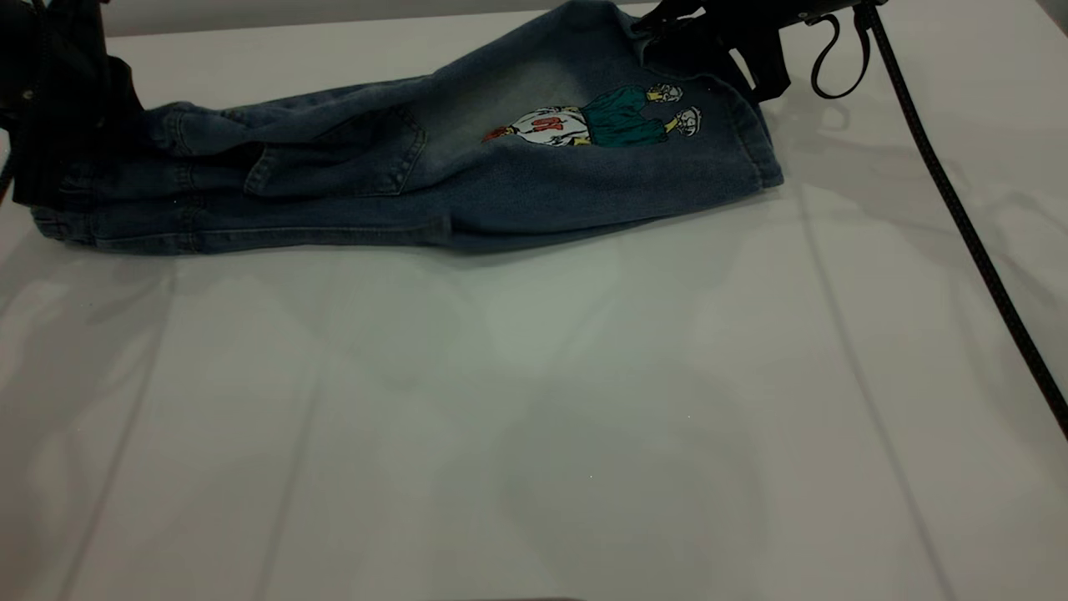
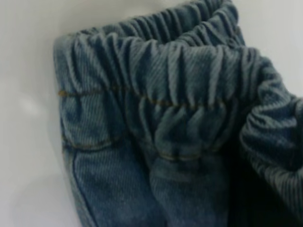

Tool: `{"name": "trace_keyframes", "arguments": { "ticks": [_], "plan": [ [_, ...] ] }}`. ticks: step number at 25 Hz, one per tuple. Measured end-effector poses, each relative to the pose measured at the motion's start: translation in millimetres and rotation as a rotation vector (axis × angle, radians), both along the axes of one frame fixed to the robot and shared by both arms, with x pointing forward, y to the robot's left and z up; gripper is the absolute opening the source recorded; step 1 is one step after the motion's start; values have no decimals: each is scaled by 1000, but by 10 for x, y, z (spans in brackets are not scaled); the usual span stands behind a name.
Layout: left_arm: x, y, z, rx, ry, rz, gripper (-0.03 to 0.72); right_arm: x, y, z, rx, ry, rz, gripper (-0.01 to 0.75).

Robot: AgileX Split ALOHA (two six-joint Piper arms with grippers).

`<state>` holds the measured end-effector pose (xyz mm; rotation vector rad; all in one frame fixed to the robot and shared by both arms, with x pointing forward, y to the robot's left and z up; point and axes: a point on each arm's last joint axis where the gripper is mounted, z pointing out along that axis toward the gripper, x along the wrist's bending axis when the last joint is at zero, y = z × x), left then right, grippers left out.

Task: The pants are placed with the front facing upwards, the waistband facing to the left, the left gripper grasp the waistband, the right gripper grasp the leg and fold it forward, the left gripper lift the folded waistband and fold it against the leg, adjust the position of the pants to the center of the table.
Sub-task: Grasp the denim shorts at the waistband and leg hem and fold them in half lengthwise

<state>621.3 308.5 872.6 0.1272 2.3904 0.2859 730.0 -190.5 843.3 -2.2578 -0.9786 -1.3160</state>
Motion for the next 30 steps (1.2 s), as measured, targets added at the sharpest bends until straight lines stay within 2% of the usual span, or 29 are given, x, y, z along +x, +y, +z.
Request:
{"name": "trace_keyframes", "arguments": {
  "ticks": [4,8,12,16,19,23,30],
  "plan": [
    [2,-1,-65,24,15,-28,113,0,0,0,0,0,0,68],
    [27,-6,-54,108,1,-125,157,-2,6,4,7,-1,5,134],
    [58,2,-24,163,-35,-162,279,-6,13,9,14,-2,12,246],
    [80,10,2,152,-75,-134,419,-15,33,22,34,-6,32,347],
    [95,9,18,148,-100,-129,475,-23,49,34,50,-9,48,394],
    [120,-6,46,170,-135,-167,489,-39,77,55,62,-34,92,422],
    [142,-77,179,375,-147,-520,489,-72,139,221,12,-206,253,495]
  ]
}}
